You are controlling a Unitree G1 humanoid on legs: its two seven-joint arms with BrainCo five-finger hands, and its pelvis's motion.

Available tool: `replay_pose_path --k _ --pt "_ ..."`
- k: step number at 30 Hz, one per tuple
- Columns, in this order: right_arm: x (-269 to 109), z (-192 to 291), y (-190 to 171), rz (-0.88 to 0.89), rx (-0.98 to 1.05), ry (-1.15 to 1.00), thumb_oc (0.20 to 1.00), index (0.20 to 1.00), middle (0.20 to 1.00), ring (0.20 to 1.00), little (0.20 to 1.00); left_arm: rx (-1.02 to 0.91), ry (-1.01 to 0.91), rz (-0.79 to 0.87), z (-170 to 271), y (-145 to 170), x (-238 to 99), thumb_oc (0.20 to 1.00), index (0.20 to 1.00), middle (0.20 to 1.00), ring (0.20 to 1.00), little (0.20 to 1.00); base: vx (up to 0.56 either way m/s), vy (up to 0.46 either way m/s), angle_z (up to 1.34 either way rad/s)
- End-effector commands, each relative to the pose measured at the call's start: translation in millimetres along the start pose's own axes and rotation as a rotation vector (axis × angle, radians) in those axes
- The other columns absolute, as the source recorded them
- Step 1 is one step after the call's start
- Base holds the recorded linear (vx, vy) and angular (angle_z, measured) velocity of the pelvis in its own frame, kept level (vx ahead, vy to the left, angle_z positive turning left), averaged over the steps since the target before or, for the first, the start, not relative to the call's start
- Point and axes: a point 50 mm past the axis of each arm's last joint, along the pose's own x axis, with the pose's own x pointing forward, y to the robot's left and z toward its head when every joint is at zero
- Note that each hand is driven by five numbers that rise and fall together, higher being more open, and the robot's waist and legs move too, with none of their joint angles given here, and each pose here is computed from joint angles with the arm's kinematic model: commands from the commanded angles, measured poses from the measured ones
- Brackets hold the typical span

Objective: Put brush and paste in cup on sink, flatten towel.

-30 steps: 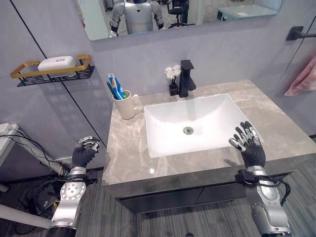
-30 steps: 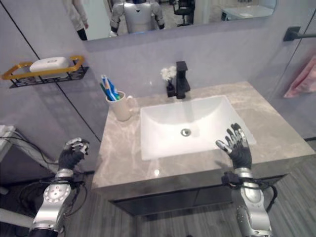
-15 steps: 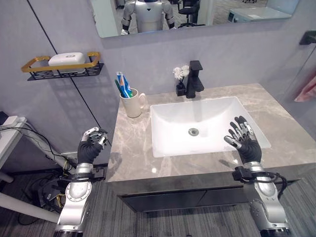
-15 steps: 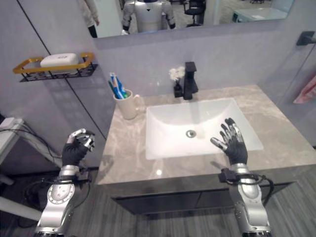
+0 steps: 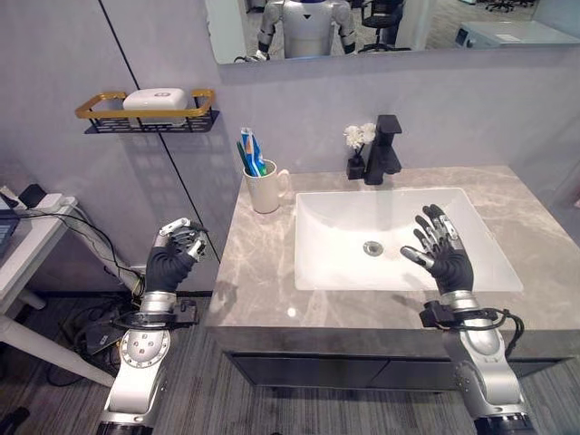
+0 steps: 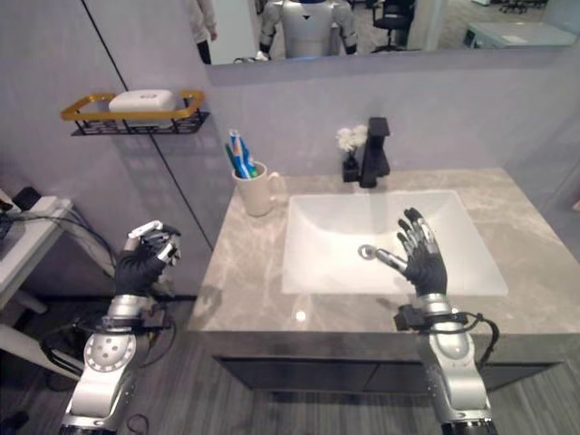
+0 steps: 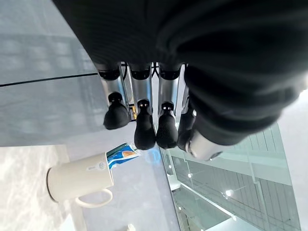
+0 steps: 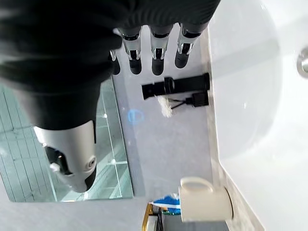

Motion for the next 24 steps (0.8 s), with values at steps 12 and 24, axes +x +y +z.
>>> replay_pose_path --k 12,24 --pt "7 37 0 0.015 -0.046 -0.2 1.0 1.0 1.0 1.0 1.0 0.038 -0.057 -0.044 9 8 14 0.2 0.2 0.2 0.2 0.2 0.0 -0.066 0.1" --pt "19 52 -8 -0.03 -0.098 -0.267 1.0 1.0 1.0 1.0 1.0 0.007 -0.082 -0.013 11 12 26 1.0 1.0 1.0 1.0 1.0 0.03 0.059 0.0"
